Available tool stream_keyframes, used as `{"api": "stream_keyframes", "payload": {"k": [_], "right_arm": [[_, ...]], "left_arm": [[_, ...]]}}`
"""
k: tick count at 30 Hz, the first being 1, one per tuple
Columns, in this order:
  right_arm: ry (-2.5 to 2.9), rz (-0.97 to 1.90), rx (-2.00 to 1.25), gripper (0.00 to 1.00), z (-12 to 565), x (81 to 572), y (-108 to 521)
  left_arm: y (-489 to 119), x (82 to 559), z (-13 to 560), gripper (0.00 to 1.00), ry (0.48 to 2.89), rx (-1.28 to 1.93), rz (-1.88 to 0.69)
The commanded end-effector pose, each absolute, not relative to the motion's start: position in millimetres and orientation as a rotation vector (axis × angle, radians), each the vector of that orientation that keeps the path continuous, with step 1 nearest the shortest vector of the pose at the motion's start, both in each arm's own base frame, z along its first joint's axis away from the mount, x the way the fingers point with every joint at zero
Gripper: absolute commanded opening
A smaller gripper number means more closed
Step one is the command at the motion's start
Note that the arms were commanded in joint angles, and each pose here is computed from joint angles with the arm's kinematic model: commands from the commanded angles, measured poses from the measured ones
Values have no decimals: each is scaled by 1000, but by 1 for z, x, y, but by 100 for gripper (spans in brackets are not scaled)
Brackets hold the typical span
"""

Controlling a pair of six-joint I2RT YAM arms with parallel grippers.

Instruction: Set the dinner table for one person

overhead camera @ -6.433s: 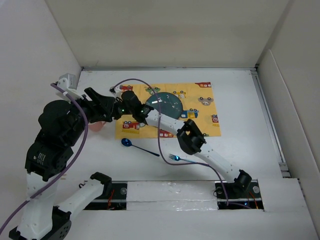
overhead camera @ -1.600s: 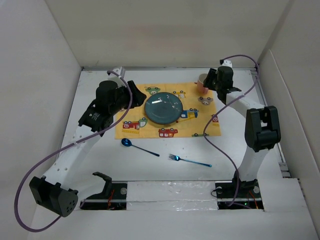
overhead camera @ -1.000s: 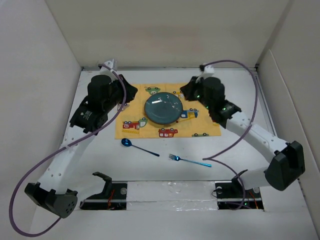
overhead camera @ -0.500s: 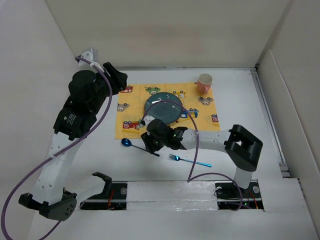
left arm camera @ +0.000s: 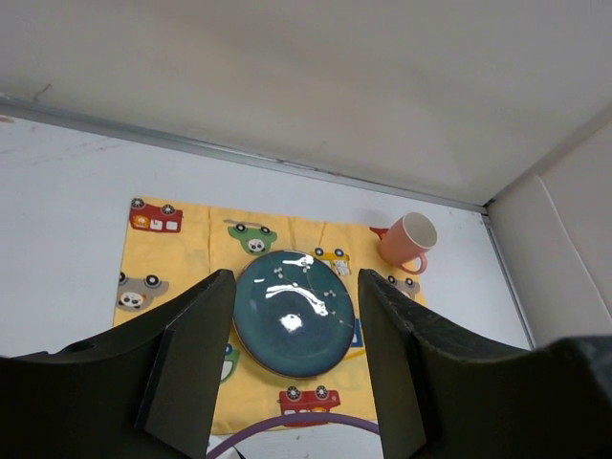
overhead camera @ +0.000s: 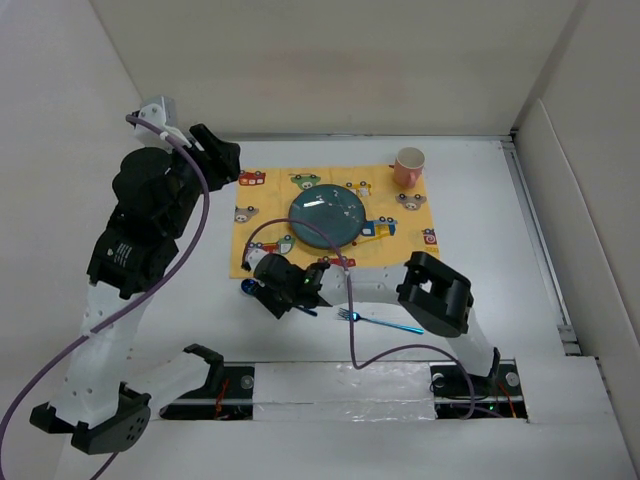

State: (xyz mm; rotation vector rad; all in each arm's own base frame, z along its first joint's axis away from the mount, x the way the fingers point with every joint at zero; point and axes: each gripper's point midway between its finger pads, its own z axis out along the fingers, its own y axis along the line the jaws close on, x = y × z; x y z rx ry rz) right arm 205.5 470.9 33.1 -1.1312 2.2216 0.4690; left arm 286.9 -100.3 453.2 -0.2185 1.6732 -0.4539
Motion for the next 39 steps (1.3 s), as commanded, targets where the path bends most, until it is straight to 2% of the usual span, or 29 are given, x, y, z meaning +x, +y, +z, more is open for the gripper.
{"api": "stream_keyframes", "payload": {"k": [1, 5, 10, 11, 12, 15, 18, 20, 23, 26, 30, 35, 39], "right_arm": [[2199, 423, -1126, 53, 36, 212, 475], [2218, 374, -1141, 53, 21, 210, 473], [2199, 377, -1147, 38, 22, 207, 479], [2198, 380, -1144, 33, 22, 208, 481], [2210, 371, -1147, 20, 17, 208, 480], [2199, 370, -1117, 0, 22, 208, 484], [2168, 434, -1008, 0, 59, 220, 484], [2125, 517, -897, 0, 108, 234, 480], [2091, 569, -704, 0, 163, 276, 451], [2074, 549, -524, 0, 195, 324, 403], [2139, 414, -264, 0, 184, 391, 310], [2199, 343, -65, 0, 158, 437, 237], [2254, 286, -31, 0, 137, 461, 205]], "left_arm": [[-88, 271, 483, 51, 1582, -217, -443], [-87, 269, 477, 51, 1593, -211, -436], [-89, 268, 474, 51, 1598, -203, -446], [-89, 268, 474, 51, 1598, -203, -446], [-89, 269, 474, 51, 1598, -202, -445], [-88, 270, 474, 51, 1598, -203, -439], [-92, 272, 478, 51, 1591, -195, -451], [-95, 274, 480, 51, 1587, -185, -464], [-103, 281, 478, 51, 1597, -162, -484], [-114, 287, 470, 51, 1622, -136, -510], [-131, 296, 438, 51, 1705, -94, -549], [-145, 299, 387, 50, 1824, -69, -584], [-152, 297, 357, 50, 1879, -60, -614]]}}
